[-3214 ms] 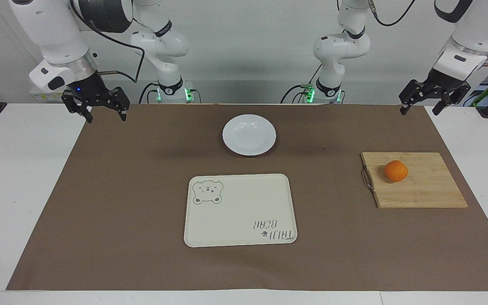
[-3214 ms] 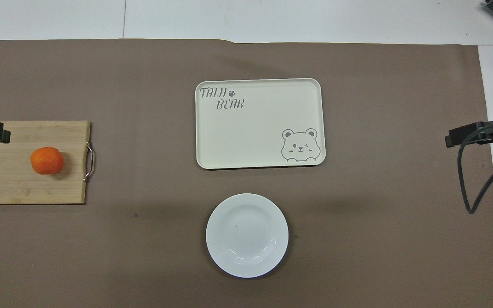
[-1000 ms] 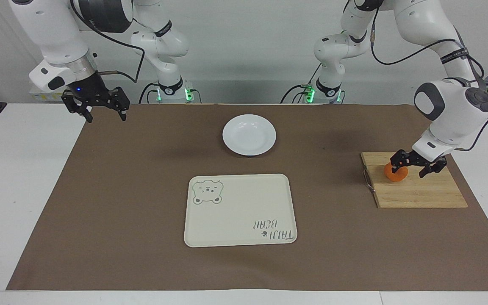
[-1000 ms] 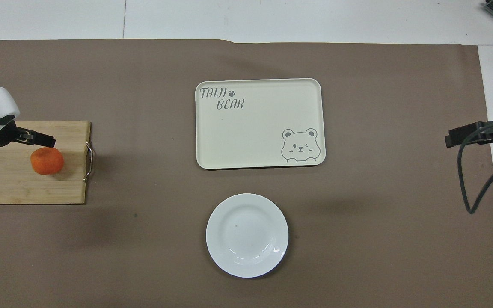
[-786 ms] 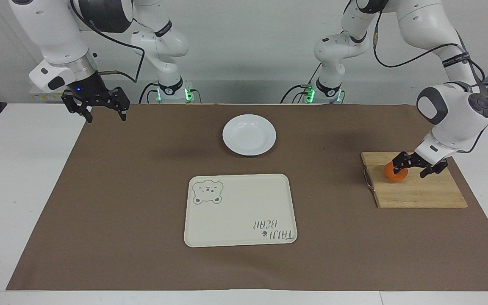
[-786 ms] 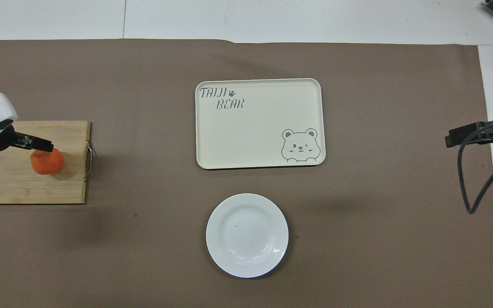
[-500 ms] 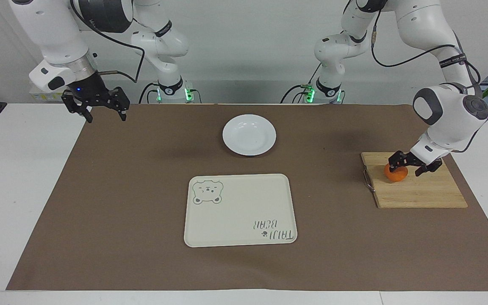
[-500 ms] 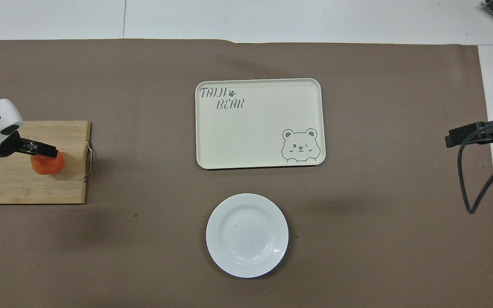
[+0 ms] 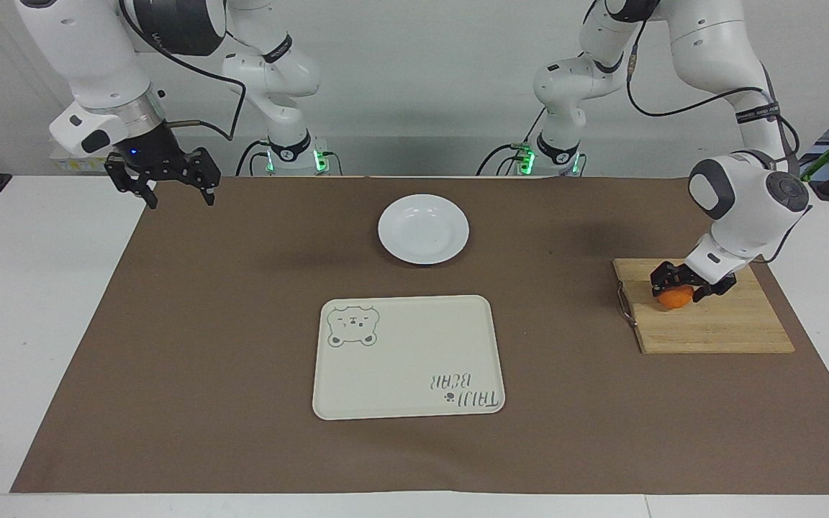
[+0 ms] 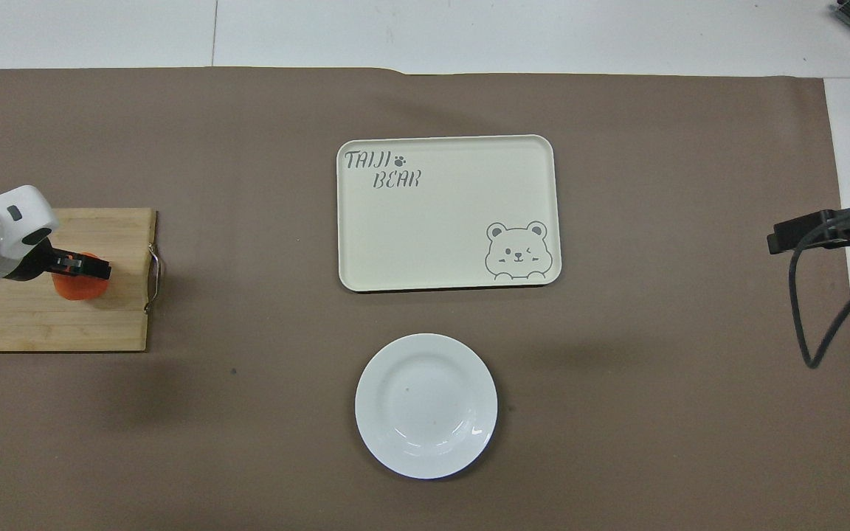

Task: Place orange and plate with both arms
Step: 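Carry the orange with the left gripper over the white plate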

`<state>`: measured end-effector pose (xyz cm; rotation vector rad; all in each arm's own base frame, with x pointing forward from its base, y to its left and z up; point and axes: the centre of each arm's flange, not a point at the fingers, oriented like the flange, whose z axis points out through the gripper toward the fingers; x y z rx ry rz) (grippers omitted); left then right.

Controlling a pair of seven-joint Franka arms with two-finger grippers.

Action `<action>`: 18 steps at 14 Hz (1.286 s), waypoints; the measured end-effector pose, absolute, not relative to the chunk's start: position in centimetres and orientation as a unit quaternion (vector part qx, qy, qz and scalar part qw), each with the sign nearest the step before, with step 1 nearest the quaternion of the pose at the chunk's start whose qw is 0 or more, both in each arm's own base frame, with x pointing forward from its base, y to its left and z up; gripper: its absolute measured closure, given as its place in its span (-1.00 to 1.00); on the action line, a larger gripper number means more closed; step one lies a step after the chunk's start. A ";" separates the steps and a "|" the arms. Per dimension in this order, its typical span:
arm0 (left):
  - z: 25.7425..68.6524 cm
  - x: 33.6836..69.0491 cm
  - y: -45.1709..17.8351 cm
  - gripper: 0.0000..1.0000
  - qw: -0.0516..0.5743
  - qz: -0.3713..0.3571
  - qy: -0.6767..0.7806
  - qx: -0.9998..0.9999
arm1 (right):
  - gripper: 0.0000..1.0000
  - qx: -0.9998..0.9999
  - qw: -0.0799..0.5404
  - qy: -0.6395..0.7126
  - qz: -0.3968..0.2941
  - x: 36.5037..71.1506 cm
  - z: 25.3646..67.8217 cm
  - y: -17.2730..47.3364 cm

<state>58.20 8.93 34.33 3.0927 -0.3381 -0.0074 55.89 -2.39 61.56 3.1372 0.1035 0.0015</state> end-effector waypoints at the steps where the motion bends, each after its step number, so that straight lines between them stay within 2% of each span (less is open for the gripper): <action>1: 34.3 58.2 8.8 -0.67 0.015 -0.002 -0.110 0.994 | -1.00 0.999 0.001 0.033 0.000 55.9 61.6 -2.4; 4: 35.3 58.6 8.4 -0.67 0.011 0.014 -0.114 0.993 | -1.00 0.999 0.001 0.033 0.000 55.9 61.6 -2.4; 7: 39.5 59.3 5.1 -0.67 0.002 0.051 -0.137 0.989 | -1.00 0.999 0.001 0.033 0.000 55.9 61.6 -2.4; 11: 44.4 57.7 -4.1 -0.67 0.003 0.058 -0.160 0.985 | -1.00 0.999 0.001 0.033 0.000 55.9 61.6 -2.4; 18: 43.8 52.9 -21.3 -0.67 0.018 0.039 -0.148 0.988 | -1.00 0.999 0.001 0.033 0.000 55.9 61.6 -2.4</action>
